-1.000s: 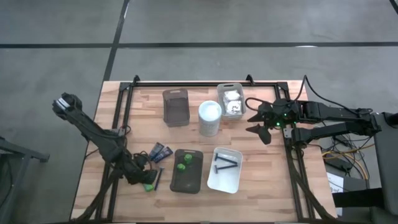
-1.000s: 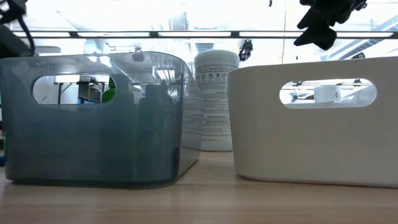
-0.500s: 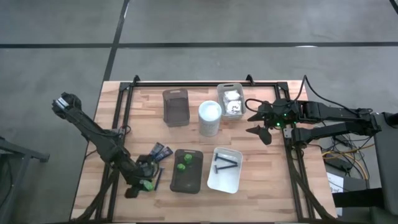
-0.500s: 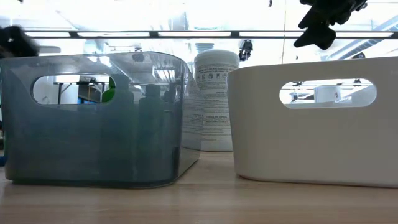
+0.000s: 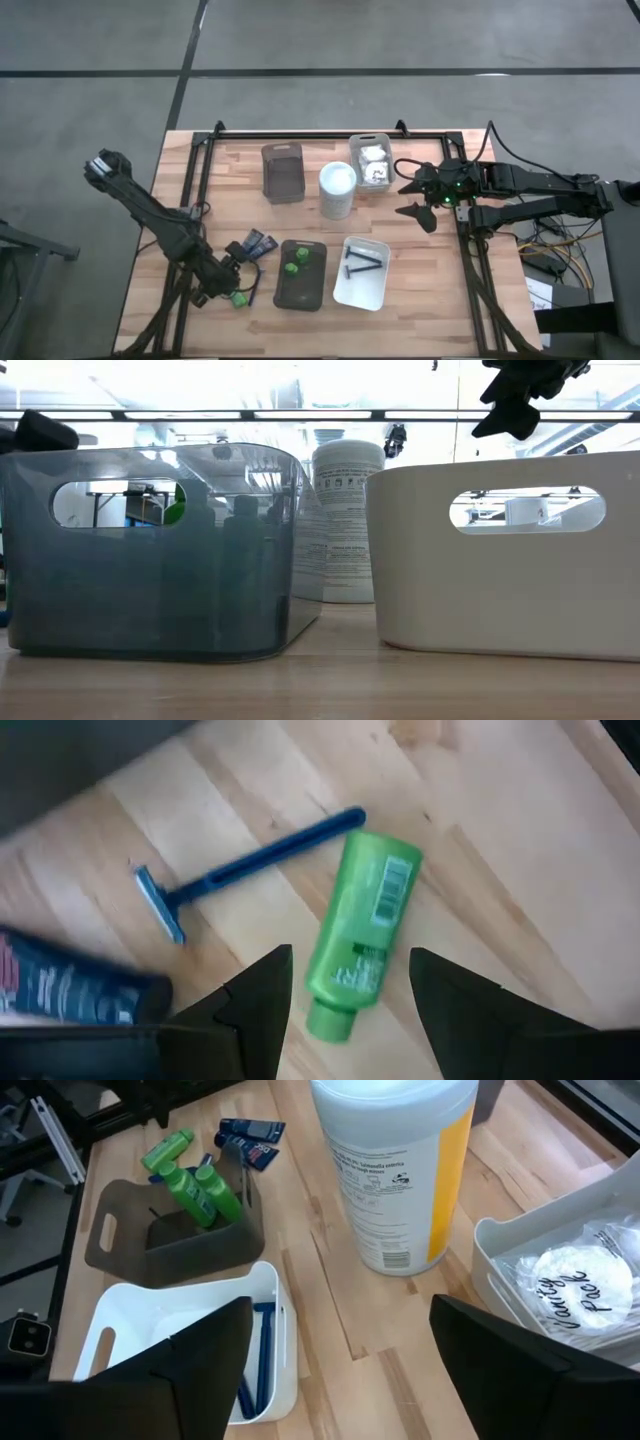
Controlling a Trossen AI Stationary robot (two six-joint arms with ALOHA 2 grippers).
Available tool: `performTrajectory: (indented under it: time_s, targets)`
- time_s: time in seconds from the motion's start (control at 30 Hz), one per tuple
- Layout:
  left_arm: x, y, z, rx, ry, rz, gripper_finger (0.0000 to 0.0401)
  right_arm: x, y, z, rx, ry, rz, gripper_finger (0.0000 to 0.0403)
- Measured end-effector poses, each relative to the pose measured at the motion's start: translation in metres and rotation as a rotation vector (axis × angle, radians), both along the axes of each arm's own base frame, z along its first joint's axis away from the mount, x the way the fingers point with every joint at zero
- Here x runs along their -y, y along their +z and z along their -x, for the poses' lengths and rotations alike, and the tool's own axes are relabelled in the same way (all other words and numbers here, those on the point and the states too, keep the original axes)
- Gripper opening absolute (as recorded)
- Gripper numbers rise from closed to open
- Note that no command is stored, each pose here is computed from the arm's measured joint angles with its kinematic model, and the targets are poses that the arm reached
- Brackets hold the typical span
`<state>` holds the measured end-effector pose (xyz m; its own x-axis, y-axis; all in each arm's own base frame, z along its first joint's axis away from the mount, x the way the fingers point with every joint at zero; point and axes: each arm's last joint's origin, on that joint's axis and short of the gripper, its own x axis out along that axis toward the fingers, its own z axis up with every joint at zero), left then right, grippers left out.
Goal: Pick & Place Travel size toiletries
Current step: Put the green shampoo bottle into the bottom black bin
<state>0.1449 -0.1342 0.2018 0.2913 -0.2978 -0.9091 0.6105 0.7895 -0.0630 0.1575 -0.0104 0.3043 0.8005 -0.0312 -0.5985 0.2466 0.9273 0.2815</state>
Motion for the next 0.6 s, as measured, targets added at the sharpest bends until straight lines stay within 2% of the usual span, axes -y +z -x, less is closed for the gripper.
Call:
performTrajectory:
  time_s: [0.43,0.6]
  targets:
    - [-0.001,-0.020,0.000,0.012,-0.004,-0.008,0.0207,0.000,0.000,0.000,0.000,0.002,0.003,0.0337]
    - [0.005,-0.033,-0.006,-0.015,-0.027,-0.047,0.0207,0.000,0.000,0.000,0.000,0.001,0.002,0.0350]
